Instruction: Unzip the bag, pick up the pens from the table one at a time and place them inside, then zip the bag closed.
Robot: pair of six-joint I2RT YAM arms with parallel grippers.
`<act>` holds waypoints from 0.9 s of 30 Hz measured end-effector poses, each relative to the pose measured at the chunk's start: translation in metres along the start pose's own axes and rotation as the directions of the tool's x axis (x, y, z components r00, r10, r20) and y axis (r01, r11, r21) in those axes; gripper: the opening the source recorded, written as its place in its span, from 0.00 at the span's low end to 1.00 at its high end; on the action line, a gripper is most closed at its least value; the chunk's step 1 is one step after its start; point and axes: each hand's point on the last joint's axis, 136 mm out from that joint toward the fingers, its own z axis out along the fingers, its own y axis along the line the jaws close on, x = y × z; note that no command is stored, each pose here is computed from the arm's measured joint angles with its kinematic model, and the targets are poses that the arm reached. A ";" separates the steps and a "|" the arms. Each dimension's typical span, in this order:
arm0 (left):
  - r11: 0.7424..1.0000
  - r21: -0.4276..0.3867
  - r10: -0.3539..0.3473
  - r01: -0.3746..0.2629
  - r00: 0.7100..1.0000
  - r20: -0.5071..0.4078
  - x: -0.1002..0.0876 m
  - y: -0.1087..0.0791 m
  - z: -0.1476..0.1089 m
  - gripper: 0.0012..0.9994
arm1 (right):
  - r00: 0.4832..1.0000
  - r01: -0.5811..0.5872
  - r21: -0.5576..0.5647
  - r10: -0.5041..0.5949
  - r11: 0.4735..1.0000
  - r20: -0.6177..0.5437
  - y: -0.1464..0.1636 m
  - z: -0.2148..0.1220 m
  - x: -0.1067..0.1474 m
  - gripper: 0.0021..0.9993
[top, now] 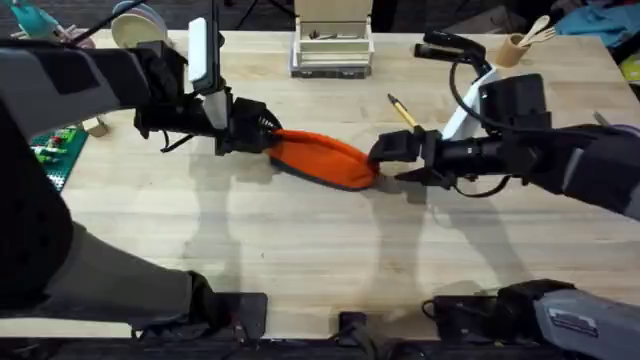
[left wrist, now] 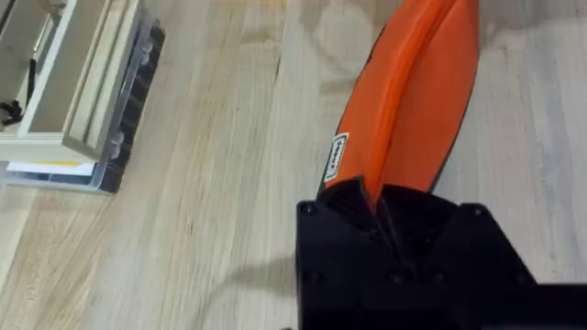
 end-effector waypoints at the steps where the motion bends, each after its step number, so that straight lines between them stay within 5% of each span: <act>1: 1.000 0.000 0.000 0.000 1.000 0.000 0.000 0.000 0.000 0.04 | 1.000 -0.002 -0.007 0.002 1.000 -0.007 0.000 0.003 0.000 1.00; 8: 1.000 0.002 -0.002 0.002 1.000 -0.003 0.001 0.000 0.000 0.04 | 0.998 0.005 -0.033 -0.006 0.999 -0.059 0.002 0.019 0.007 0.94; 27: 1.000 0.005 -0.003 0.003 1.000 -0.002 0.000 -0.001 0.001 0.04 | 0.996 0.016 -0.085 -0.023 0.996 -0.083 0.014 0.021 0.012 0.14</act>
